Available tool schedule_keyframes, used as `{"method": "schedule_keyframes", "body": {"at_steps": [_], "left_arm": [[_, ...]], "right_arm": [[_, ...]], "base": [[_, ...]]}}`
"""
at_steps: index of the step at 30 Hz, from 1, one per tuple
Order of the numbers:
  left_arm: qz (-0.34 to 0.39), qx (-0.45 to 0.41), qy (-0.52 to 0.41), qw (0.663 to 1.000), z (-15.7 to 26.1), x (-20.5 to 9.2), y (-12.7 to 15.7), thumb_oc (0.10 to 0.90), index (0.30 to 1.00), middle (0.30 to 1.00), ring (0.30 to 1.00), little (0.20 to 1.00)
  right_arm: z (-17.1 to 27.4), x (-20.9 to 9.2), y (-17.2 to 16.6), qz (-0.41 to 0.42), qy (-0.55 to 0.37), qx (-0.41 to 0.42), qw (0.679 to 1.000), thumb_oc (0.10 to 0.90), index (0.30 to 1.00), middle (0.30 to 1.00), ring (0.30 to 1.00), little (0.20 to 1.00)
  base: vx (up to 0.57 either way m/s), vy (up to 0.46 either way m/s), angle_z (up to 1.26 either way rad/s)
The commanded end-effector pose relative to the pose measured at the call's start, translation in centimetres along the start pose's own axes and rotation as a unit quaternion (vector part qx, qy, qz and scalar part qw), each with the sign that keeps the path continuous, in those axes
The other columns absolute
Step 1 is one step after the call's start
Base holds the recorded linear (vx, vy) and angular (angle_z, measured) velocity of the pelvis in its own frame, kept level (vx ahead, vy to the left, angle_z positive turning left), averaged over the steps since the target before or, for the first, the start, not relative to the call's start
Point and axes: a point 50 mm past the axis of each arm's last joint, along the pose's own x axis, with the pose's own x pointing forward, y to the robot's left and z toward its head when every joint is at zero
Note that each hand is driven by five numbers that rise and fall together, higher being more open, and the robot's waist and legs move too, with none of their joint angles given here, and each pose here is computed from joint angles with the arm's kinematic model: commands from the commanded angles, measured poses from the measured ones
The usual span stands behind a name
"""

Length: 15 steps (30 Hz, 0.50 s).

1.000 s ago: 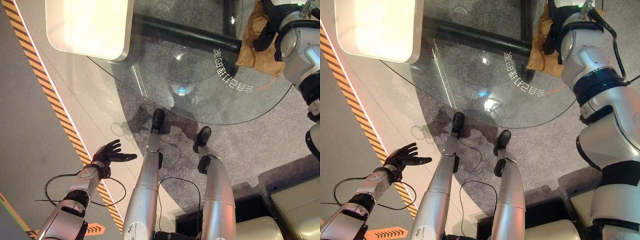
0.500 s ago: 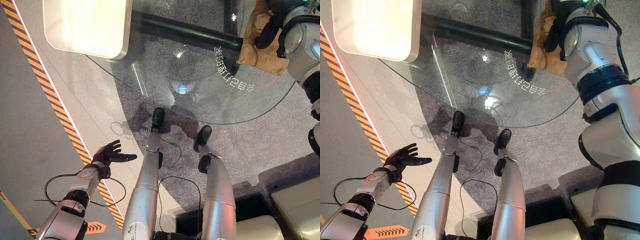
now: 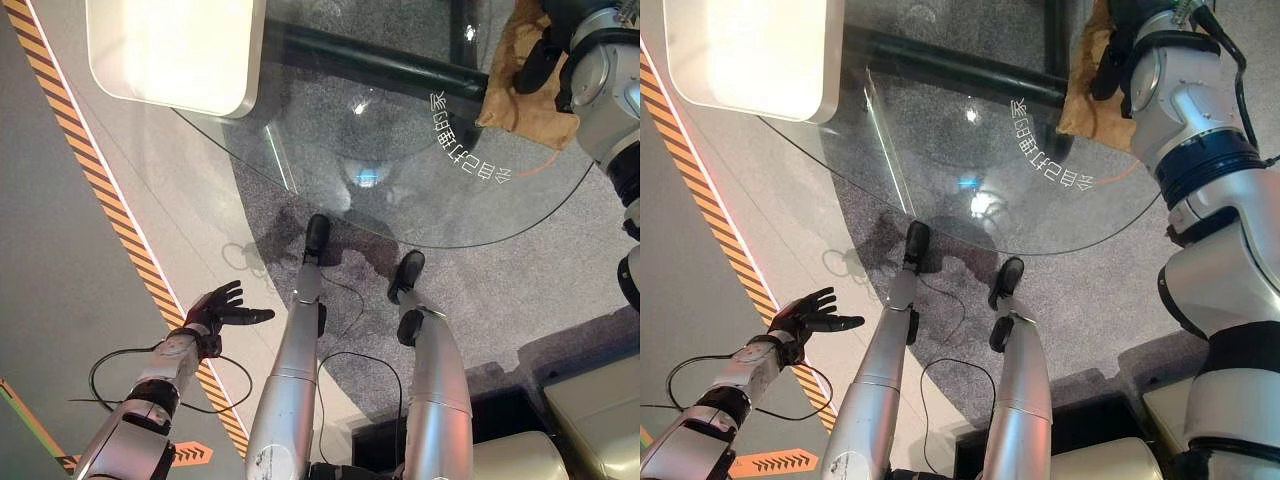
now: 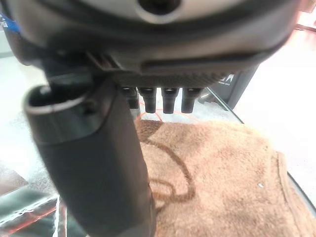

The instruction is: Wipe the table with a cloth and put it in the basket.

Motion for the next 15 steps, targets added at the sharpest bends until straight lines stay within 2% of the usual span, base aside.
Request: {"method": "schedule_keyframes", "body": {"at_steps": [1, 15], "left_arm": [[0.017, -0.001, 0.046, 0.999, -3.47, -1.28, 1.20, 0.800, 0.900, 0.900, 0.900, 0.900], [0.009, 0.003, 0.047, 0.999, -3.37, -1.37, 1.39, 0.800, 0.900, 0.900, 0.900, 0.900]], "right_arm": [[-3.06, -0.02, -1.87, -0.042, 0.063, -0.045, 0.996, 0.800, 0.900, 0.900, 0.900, 0.900], [-3.13, 0.04, -1.04, 0.020, 0.062, -0.065, 0.996, 0.800, 0.900, 0.900, 0.900, 0.900]], "base": [[0.00, 0.000, 0.00], [0.00, 0.000, 0.00]]}}
